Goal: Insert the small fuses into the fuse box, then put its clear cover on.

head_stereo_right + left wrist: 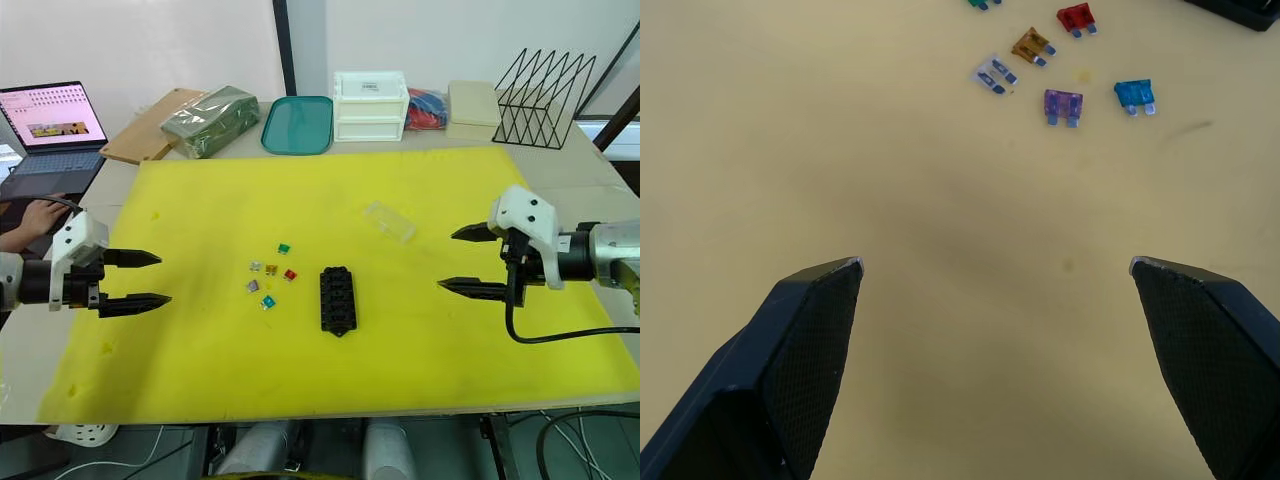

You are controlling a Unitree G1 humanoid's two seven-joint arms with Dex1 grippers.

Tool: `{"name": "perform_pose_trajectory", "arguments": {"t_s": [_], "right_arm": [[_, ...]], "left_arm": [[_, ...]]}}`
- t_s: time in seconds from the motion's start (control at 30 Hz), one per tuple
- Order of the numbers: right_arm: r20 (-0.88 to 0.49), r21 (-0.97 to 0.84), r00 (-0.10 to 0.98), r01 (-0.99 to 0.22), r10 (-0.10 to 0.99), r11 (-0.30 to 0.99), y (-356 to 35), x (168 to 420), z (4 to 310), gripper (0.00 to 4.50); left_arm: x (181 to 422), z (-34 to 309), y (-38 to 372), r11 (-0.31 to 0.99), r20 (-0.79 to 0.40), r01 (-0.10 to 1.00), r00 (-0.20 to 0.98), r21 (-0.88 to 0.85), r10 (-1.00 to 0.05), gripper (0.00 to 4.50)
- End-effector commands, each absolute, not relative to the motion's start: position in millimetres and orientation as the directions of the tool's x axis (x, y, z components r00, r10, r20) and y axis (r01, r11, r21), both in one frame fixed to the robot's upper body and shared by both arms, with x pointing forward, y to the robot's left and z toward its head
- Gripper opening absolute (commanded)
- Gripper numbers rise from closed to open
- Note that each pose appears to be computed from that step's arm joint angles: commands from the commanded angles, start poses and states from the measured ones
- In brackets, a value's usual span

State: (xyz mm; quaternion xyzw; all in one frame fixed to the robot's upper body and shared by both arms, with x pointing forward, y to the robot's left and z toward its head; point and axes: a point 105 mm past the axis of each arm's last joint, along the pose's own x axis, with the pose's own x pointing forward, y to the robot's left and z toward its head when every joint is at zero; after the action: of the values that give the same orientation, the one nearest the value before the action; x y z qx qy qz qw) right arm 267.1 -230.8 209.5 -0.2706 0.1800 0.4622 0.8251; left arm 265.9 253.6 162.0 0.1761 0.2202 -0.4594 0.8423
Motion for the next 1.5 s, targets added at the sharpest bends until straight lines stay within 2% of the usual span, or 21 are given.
{"name": "perform_pose_trajectory", "arguments": {"t_s": [0.03, 0.7, 0.93, 1.13, 1.23, 1.43, 1.5], "right_arm": [[-0.525, -0.315, 0.517, -0.856, 0.676, 0.410, -226.8, 267.6, 218.5, 4.48], [-0.499, -0.306, 0.521, -0.854, 0.692, 0.422, -219.3, 269.2, 217.9, 4.48], [-0.450, -0.310, 0.507, -0.861, 0.735, 0.405, -200.2, 269.6, 222.8, 4.48], [-0.408, -0.315, 0.427, -0.895, 0.807, 0.315, -163.3, 264.5, 225.9, 4.48], [-0.395, -0.323, 0.376, -0.911, 0.838, 0.257, -145.1, 260.3, 224.3, 4.48], [-0.360, -0.351, 0.298, -0.921, 0.884, 0.168, -108.8, 256.5, 224.8, 4.48], [-0.361, -0.354, 0.283, -0.923, 0.888, 0.150, -103.0, 256.1, 223.7, 4.50]], "left_arm": [[267.1, 177.5, 255.6, 0.526, -0.504, 0.837, 0.523, 0.150, -0.688, 4.50], [273.2, 175.6, 248.3, 0.530, -0.472, 0.840, 0.518, 0.120, -0.714, 4.50], [277.6, 167.6, 236.9, 0.488, -0.460, 0.872, 0.450, 0.042, -0.765, 4.50], [293.8, 161.3, 218.9, 0.460, -0.401, 0.879, 0.378, -0.129, -0.834, 4.50], [301.3, 163.5, 211.0, 0.462, -0.342, 0.833, 0.358, -0.302, -0.869, 4.50], [308.0, 148.8, 194.3, 0.423, -0.317, 0.710, 0.287, -0.564, -0.904, 4.50], [316.1, 144.6, 192.2, 0.437, -0.322, 0.659, 0.297, -0.612, -0.899, 4.14]]}}
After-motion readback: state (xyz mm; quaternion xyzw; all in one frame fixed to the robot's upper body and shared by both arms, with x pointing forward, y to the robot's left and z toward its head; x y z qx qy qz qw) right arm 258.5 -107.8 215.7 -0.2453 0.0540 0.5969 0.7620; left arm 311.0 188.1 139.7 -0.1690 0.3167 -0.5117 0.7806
